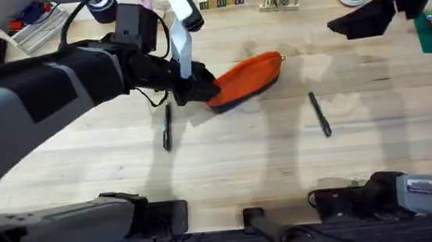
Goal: Unzip the bag, pick up the pens from the table one at a time and place them inside, then zip the bag closed.
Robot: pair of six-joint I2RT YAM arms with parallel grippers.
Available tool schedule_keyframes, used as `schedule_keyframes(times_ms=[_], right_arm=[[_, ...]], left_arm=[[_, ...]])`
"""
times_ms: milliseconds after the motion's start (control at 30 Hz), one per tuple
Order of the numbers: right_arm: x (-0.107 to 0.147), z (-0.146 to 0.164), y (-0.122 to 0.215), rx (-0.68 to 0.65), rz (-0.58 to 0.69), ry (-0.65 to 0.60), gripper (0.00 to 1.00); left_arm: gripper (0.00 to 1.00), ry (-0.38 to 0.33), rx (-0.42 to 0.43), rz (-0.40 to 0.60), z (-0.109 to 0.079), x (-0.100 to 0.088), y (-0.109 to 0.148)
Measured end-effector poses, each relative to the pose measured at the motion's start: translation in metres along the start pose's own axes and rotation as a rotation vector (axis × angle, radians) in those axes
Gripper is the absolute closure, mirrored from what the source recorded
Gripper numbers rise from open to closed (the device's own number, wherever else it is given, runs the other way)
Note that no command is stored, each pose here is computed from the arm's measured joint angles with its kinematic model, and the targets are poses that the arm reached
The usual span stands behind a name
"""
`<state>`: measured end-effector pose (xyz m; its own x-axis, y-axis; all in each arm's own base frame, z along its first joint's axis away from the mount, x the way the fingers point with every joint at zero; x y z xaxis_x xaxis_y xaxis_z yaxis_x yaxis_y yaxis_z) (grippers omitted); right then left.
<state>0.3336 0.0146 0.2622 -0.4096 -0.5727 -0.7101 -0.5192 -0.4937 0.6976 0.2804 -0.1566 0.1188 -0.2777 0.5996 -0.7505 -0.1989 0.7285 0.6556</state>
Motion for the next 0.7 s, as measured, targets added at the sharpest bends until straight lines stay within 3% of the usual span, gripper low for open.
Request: schedule_keyframes(times_ms=[333,700], right_arm=[[0.037,-0.024,-0.028,-0.149,-0.065,-0.073,0.007],[0.072,-0.041,-0.065,-0.244,-0.126,0.026,0.007]], left_arm=[[0.958,0.000,0.000,0.000,0.000,0.000,0.000],[0.958,0.000,0.000,0.000,0.000,0.000,0.000]])
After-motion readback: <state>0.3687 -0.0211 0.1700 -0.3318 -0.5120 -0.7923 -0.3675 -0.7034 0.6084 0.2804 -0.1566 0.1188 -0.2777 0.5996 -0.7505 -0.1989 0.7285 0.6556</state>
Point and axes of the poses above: each hand's point on the last joint's axis, 136 mm out from that joint toward the fingers, its own y axis back along the fingers, its own z axis along the line the jaws close on, x = y × z, the point moved 3 cm from there along y, back along the fingers, and after that the axes turned 1 degree about -y, right-handed, at the moved point
